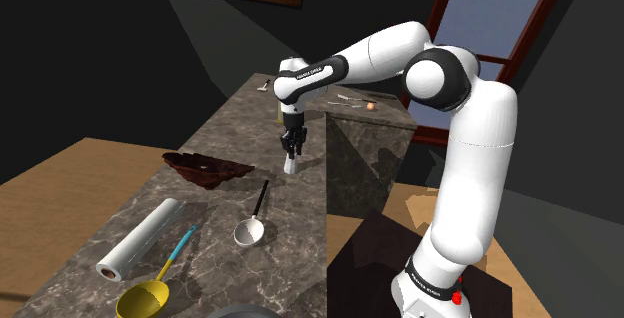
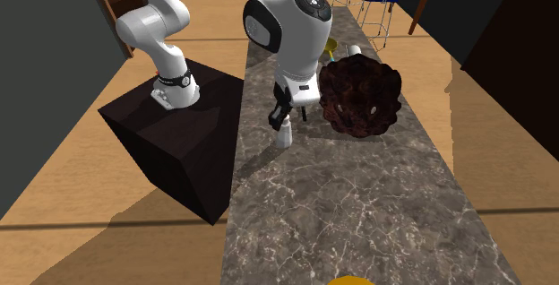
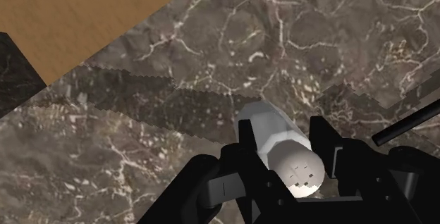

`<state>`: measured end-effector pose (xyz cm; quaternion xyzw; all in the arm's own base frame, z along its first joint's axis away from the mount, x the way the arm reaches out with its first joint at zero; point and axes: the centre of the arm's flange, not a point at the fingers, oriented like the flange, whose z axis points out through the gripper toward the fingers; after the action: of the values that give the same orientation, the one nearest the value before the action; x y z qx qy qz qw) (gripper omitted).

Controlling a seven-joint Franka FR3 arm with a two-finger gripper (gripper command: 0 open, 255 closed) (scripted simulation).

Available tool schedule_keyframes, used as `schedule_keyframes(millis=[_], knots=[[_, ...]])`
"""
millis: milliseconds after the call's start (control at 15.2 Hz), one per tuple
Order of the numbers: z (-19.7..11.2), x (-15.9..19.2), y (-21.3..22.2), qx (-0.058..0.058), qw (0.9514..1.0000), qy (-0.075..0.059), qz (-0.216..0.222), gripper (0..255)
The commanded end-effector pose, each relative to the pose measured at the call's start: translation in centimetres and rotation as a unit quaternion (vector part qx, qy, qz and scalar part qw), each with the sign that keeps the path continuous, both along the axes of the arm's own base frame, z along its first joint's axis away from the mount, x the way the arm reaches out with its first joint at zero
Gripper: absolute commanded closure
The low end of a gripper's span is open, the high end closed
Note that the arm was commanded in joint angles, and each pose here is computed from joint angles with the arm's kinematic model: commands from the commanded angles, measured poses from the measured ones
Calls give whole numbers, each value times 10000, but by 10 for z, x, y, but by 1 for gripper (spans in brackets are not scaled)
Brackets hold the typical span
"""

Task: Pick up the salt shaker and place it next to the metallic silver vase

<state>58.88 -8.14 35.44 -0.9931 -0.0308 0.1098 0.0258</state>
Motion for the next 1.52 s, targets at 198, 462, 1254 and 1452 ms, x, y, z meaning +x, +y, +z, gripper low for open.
schedule_keyframes(millis=[198, 462, 1254, 1452], knots=[[0, 0, 0, 1, 10000, 2, 1, 255], [21, 0, 0, 1, 10000, 2, 1, 255], [84, 0, 0, 1, 10000, 2, 1, 255], [100, 0, 0, 1, 10000, 2, 1, 255]])
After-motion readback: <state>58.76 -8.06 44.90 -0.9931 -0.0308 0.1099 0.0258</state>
